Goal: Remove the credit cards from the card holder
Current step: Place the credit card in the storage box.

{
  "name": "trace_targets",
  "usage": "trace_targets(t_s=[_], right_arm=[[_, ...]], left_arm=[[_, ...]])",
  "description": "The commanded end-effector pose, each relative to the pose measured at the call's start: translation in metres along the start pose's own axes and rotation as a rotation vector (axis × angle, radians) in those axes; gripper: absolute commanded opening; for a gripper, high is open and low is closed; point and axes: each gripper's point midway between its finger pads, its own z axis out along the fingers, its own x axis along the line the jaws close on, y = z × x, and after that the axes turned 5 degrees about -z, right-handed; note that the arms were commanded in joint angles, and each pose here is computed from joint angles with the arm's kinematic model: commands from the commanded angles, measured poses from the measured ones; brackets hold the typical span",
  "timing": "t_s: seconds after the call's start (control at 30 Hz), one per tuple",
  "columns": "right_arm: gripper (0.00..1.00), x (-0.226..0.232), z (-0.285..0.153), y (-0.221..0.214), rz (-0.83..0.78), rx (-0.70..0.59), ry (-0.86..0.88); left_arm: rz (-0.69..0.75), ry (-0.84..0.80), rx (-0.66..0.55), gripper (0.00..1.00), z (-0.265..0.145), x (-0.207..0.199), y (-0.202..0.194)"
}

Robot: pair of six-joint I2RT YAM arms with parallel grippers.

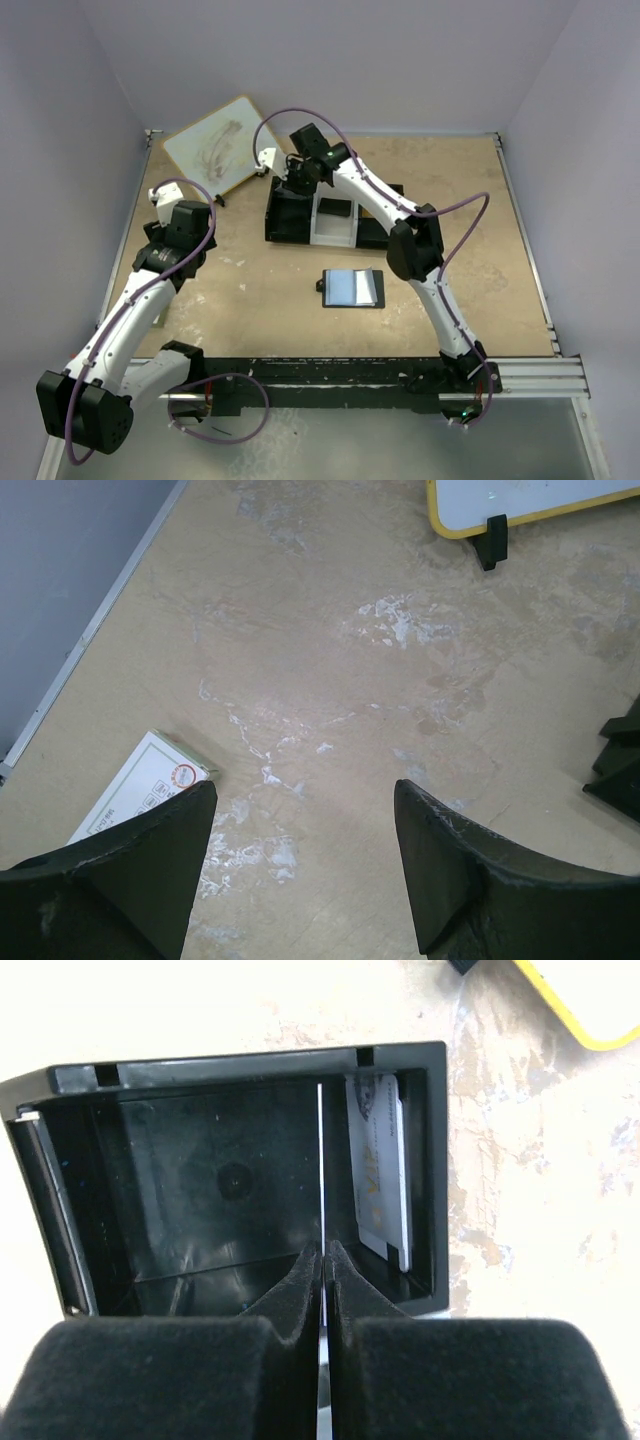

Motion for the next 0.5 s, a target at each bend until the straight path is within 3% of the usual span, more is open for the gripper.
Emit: trace_targets(t_s=[0.0, 0.47], right_arm=[[0.00, -0.009, -0.004, -0.009, -0.036, 0.048, -0.016], [0.00, -0.019, 0.020, -0.032, -0.076, 0.128, -0.064]], left_arm=[[-0.014, -0.011, -0.025, 0.69, 0.000, -0.004, 0.008], [-0.010, -0.018, -0.017, 0.69, 0.001, -0.005, 0.006]])
